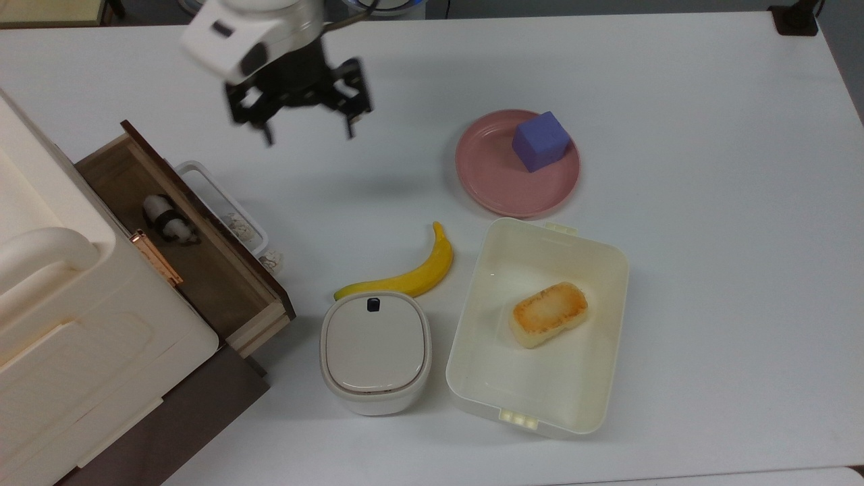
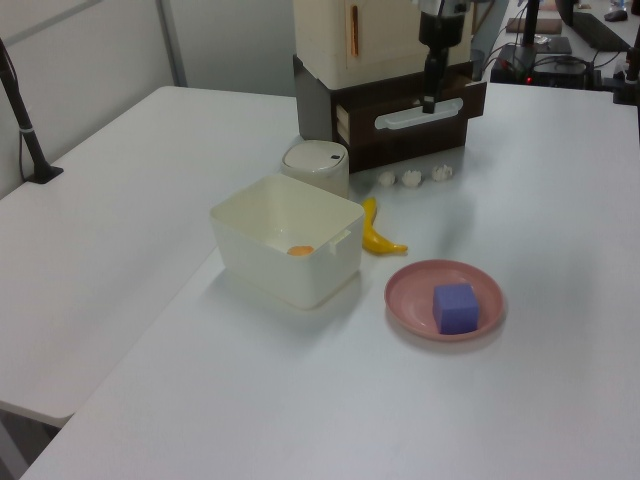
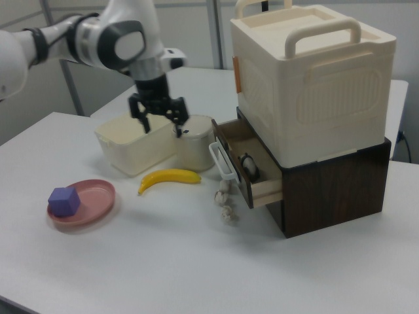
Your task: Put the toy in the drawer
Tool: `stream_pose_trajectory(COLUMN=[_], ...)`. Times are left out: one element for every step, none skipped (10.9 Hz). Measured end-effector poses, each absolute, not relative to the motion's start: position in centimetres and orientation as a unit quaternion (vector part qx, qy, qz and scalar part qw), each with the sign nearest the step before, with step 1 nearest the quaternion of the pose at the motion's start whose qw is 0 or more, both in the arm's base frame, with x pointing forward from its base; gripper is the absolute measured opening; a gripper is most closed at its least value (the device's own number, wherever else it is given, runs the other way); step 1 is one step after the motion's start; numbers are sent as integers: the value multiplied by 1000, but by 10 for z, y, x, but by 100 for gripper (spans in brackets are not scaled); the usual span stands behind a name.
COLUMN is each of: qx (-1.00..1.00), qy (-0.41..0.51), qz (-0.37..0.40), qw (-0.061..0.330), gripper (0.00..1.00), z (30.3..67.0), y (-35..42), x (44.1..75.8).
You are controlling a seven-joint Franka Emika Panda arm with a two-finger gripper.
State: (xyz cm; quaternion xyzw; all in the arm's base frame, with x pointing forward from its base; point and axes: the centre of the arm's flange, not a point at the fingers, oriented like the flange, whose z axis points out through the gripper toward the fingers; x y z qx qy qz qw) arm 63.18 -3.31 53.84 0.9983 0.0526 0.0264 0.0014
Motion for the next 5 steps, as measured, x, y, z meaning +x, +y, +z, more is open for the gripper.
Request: stream_pose_trajectory(qx=[1000,1000,1000,999,999], qy=[24,-3,-20,-31,-36], qz=[7,-7,-13,-16,-19], qw=[3,11,17,21,22], gripper=[100,100,100,100,100], z=[545,552,558,565,568], y=[-15,1,11,17,19], x=[623,613,607,600,595])
